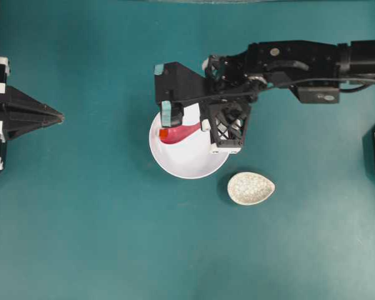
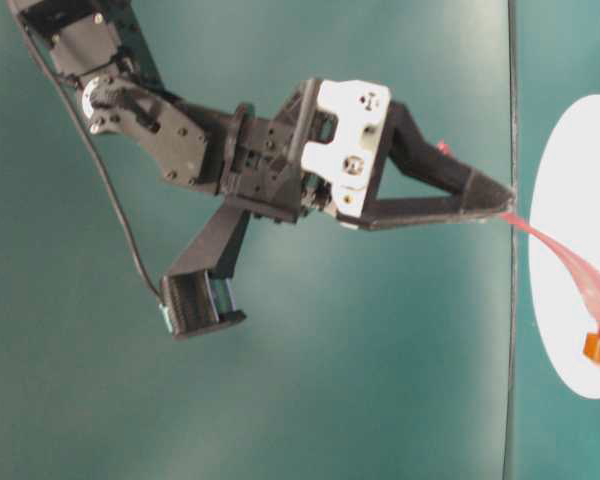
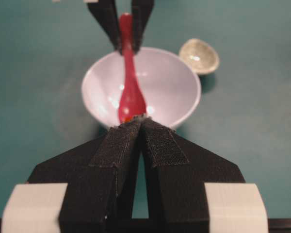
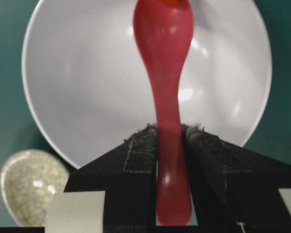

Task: Grip the spoon and scoop the red block from the bowl with right arm.
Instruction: 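Slide the spoon under the red cube inside the white bowl, then lift the spoon with the red cube up out of the bowl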

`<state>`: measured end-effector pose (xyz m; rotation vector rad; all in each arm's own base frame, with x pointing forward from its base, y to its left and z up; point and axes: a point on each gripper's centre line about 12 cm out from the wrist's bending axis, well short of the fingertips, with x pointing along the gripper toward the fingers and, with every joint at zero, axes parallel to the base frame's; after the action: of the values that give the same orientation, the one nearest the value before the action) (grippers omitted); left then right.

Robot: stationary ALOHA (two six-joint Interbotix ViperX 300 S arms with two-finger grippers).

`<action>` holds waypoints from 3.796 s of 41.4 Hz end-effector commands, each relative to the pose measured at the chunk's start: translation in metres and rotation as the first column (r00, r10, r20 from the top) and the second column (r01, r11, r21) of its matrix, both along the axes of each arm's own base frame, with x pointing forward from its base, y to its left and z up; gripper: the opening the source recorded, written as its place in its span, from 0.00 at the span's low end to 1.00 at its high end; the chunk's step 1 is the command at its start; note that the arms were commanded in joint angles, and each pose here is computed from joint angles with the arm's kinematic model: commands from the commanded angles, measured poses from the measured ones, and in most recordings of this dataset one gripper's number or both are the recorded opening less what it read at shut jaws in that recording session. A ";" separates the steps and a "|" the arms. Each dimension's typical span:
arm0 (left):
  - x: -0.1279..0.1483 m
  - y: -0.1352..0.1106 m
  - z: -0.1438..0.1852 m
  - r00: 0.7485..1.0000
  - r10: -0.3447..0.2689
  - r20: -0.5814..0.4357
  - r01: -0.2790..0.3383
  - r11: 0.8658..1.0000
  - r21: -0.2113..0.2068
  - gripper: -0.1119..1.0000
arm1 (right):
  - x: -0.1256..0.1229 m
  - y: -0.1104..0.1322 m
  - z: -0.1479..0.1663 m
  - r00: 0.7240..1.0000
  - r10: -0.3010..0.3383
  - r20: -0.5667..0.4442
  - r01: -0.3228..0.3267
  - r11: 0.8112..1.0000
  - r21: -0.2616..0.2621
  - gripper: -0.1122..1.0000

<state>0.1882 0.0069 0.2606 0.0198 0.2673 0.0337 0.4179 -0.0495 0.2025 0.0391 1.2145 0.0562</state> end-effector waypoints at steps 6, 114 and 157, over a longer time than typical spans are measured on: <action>0.003 0.001 0.008 1.000 0.002 0.018 -0.002 1.000 0.005 0.13 | -0.012 0.005 0.017 0.994 -0.040 0.104 0.040 0.999 0.002 0.32; 0.001 0.001 0.009 1.000 0.003 0.014 -0.003 1.000 0.001 0.13 | -0.078 0.020 0.027 0.841 -0.115 0.528 0.133 0.991 0.003 0.32; 0.001 0.001 0.010 1.000 0.003 0.021 -0.003 1.000 0.002 0.13 | -0.081 0.022 0.076 0.848 -0.099 0.521 0.107 0.994 0.014 0.32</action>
<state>0.1873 0.0069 0.2604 0.0197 0.2765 0.0339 0.3345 -0.0258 0.2603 0.0721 0.7119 -0.0319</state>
